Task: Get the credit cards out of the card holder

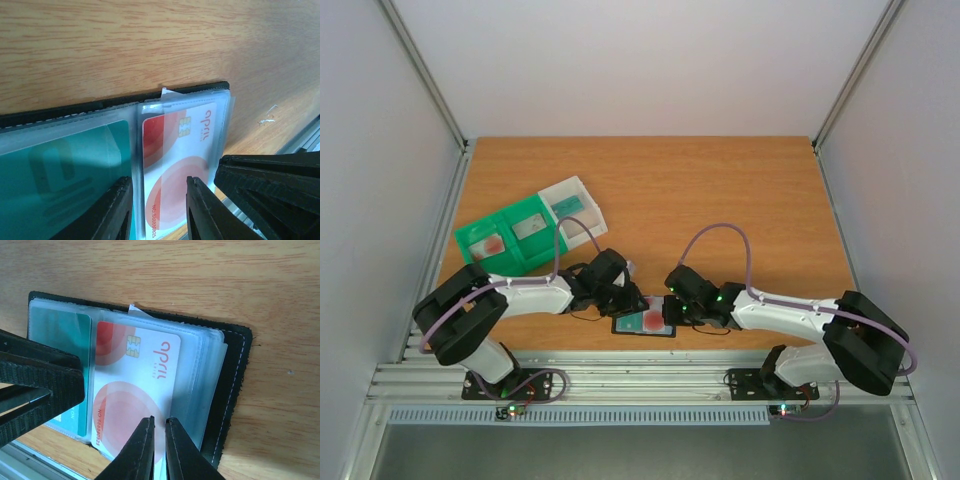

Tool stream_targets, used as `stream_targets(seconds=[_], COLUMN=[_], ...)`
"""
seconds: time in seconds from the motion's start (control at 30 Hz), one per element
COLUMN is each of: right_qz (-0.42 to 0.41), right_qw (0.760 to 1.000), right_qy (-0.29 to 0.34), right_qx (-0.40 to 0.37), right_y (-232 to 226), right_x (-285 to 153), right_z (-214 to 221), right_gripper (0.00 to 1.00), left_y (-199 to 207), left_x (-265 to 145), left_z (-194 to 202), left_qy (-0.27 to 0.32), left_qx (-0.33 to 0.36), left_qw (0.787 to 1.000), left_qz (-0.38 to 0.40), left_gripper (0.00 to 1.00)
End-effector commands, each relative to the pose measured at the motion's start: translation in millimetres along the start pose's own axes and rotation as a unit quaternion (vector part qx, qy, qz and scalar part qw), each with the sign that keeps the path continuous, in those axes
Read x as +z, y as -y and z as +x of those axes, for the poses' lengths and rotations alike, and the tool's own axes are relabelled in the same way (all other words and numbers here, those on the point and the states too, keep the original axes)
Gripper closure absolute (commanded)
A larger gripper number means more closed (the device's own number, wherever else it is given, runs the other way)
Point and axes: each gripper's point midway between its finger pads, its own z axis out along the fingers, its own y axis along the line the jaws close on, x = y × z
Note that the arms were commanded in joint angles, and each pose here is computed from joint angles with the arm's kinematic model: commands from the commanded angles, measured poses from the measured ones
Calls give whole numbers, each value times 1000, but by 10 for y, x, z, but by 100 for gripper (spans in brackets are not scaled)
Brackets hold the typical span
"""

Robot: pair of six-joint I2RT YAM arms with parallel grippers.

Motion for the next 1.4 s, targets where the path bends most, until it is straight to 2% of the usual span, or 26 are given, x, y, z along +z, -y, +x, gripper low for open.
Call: stream_targets(seconds=[0.0, 0.63, 0.9, 1.07, 1.37], right_qz=[3, 30, 32, 33, 40], right_qw=[1000, 999, 999, 999, 999], right_qy=[3, -15, -15, -16, -16], right_qx=[-3, 6, 6, 6, 7], right_y=[9, 177, 191, 195, 235], right_x=[40, 146, 148, 152, 163], right_z=[-11, 102, 108, 111, 125], right_gripper=[92, 94, 94, 94, 97], left_y=[36, 55, 94, 113, 106], left_x=[43, 97, 117, 104, 80], left_z=[-15, -5, -3, -14, -4], left_qy=[4, -4, -8, -5, -5], left_qx=[9, 2, -2, 0, 4], left_qw=[1000, 1000, 999, 999, 999], left_qz=[11, 21, 33, 35, 32], left_gripper=[69, 70, 82, 99, 100])
